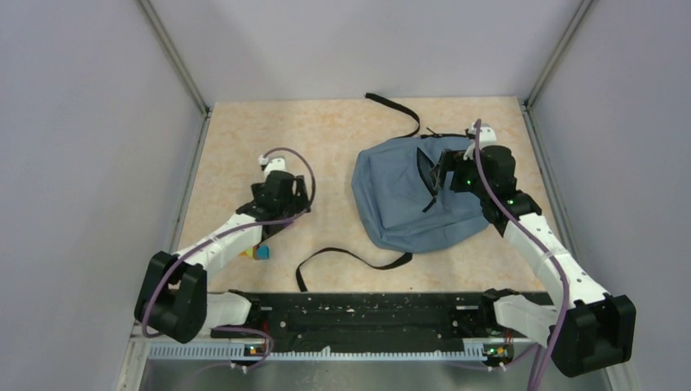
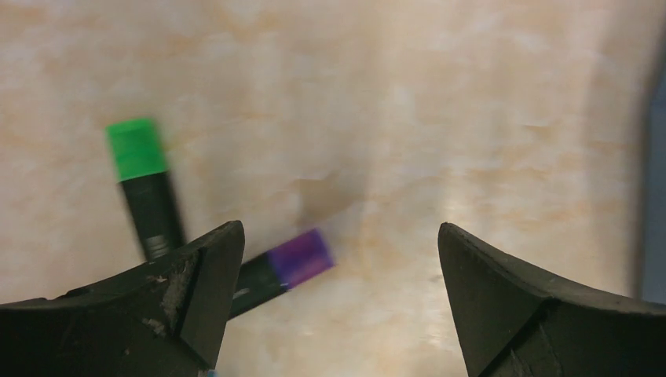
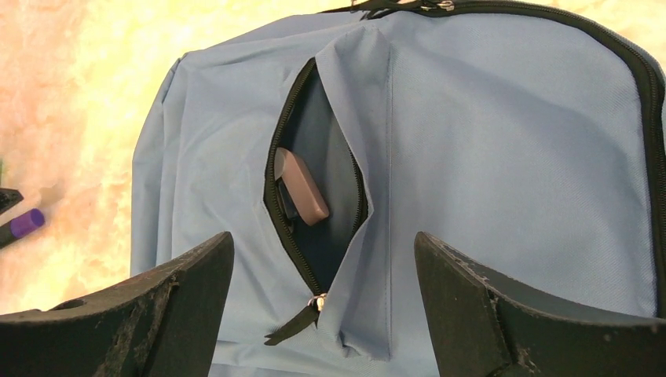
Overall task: Pack the student bag
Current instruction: Place the stationery in the student bag, then pick up the stationery from the center of the board.
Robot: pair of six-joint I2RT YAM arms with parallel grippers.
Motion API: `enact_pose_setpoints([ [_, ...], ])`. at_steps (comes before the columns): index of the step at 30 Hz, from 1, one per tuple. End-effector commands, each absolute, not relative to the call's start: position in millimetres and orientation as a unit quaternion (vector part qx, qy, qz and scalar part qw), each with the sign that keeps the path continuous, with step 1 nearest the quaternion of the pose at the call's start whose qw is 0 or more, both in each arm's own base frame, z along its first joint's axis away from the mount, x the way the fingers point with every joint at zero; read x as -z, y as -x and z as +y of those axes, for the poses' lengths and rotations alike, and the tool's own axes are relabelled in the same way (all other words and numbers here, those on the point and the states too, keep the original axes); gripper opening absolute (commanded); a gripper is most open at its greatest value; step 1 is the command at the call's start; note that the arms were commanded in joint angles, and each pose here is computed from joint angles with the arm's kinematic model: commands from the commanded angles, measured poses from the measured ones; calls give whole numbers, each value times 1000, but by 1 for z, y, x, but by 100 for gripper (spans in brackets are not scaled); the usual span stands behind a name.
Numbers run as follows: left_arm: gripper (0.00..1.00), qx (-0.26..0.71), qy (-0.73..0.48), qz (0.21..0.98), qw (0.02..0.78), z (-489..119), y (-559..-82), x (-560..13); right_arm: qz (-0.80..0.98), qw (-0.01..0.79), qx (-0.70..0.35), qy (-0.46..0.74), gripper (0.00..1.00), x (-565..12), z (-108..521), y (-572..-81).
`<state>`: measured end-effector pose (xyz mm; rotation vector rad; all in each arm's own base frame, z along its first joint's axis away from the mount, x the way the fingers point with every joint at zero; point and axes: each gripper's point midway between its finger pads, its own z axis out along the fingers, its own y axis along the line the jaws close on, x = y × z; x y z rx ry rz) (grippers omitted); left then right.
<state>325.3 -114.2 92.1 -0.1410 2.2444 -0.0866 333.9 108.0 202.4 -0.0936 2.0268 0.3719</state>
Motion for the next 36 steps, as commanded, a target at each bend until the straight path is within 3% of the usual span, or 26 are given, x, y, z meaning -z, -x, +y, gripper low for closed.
enact_pose_setpoints([
  [1, 98, -6, 145, 889, 433, -58, -324, -90, 831, 531, -160, 36, 83, -214, 110, -334],
  [5, 98, -65, 195, 884, 420, -16, -317, -79, 830, 534, -157, 34, 82, -215, 108, -333],
  [12, 98, -75, 219, 884, 406, 3, -320, -73, 830, 534, -158, 35, 79, -215, 109, -333],
  [23, 97, -3, 228, 912, 340, -3, -327, -44, 829, 537, -153, 32, 72, -215, 106, -333],
  [36, 58, -17, 217, 932, 290, -3, -334, -35, 829, 537, -152, 31, 67, -215, 106, -332],
])
